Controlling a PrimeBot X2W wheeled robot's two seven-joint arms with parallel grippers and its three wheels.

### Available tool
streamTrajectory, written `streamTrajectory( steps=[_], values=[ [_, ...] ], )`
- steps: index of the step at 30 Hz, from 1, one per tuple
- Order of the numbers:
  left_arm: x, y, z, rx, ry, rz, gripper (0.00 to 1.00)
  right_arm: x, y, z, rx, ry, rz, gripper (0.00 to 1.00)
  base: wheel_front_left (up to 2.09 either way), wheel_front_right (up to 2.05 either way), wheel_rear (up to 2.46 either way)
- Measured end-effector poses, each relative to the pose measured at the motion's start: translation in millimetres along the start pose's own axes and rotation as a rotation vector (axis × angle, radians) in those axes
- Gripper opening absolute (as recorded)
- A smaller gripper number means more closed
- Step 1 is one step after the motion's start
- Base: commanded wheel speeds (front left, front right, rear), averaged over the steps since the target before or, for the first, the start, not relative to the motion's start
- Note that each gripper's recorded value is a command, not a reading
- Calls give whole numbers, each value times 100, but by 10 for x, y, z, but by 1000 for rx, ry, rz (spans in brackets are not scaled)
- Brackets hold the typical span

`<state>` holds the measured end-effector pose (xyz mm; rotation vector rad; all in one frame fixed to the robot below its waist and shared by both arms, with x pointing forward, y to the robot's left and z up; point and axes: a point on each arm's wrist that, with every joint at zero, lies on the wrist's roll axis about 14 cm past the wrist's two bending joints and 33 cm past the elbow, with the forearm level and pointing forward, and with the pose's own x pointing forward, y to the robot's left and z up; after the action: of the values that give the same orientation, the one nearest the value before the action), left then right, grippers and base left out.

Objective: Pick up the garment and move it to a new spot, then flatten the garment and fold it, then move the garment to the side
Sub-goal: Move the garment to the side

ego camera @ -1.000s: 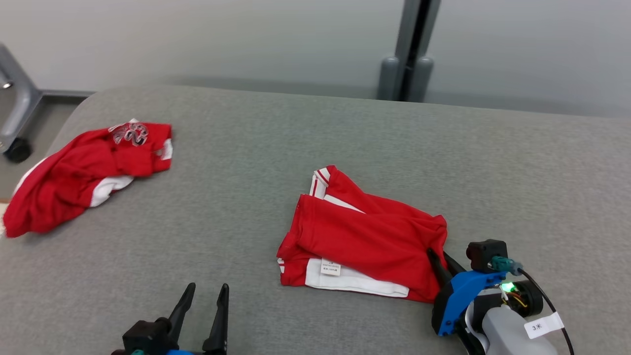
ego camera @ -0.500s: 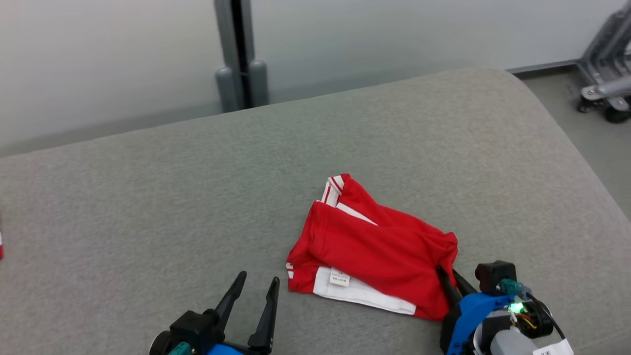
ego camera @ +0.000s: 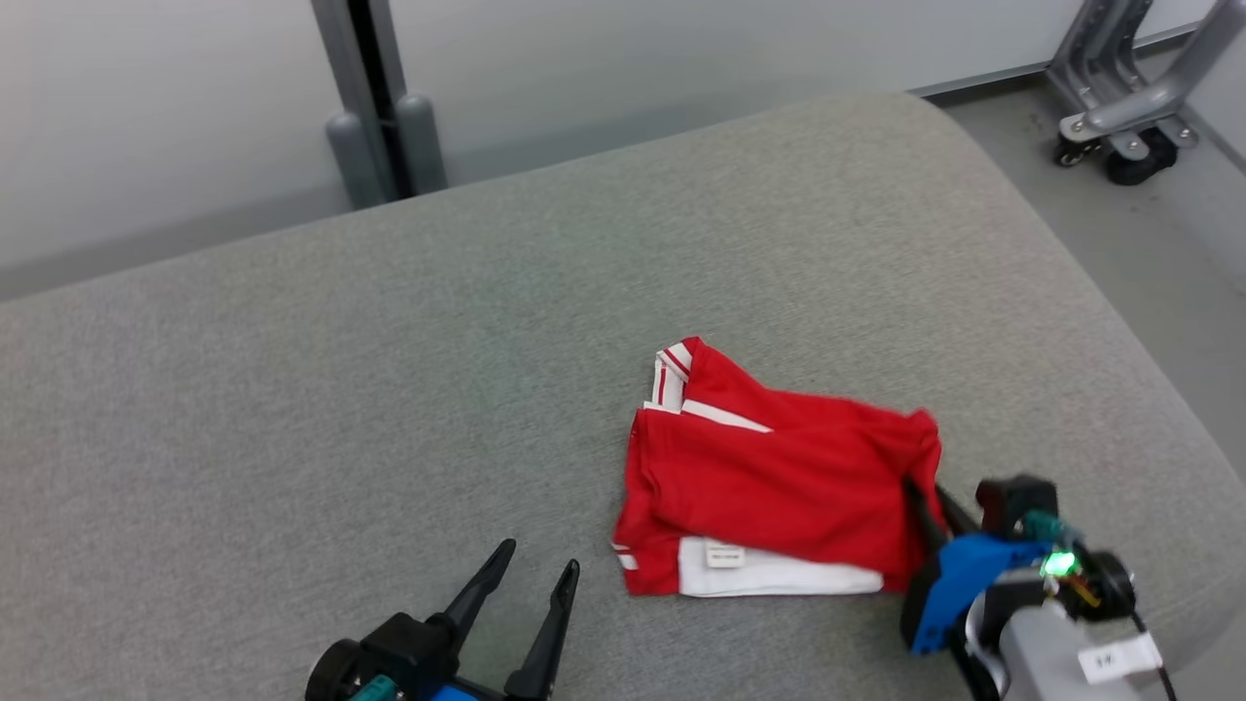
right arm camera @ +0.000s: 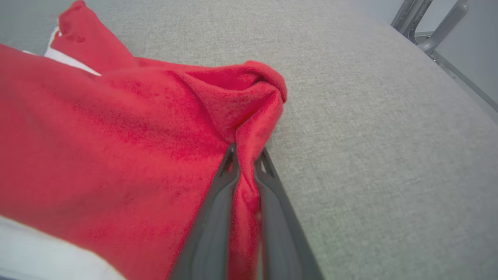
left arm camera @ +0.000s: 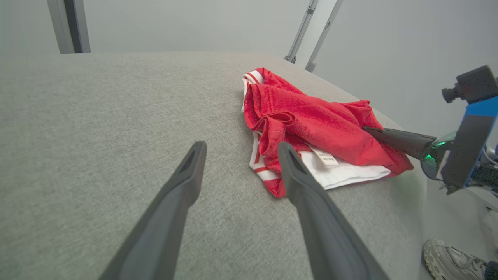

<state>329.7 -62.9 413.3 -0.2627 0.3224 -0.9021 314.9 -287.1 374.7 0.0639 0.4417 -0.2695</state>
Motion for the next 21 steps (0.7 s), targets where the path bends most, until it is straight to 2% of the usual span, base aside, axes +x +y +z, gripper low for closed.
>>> streamTrajectory(
  steps=[6, 7, 10, 15, 21],
  values=[
    [-107, 354, -43, 5, 17, 62, 100, 424, -129, 563, -120, -60, -47, 0, 0, 0, 0],
    [-148, 498, -39, 3, 15, 92, 100, 581, -182, 811, -158, -87, -76, 0, 0, 0, 0],
    [-232, 706, -53, 3, 19, 139, 100, 773, -300, 1090, -211, -102, -138, 0, 0, 0, 0],
    [-367, 992, -27, -13, 3, 222, 100, 976, -491, 1323, -306, -80, -249, 0, 0, 0, 0],
    [-506, 1193, -58, -31, 2, 292, 100, 1102, -606, 1457, -344, -78, -331, 0, 0, 0, 0]
  ],
)
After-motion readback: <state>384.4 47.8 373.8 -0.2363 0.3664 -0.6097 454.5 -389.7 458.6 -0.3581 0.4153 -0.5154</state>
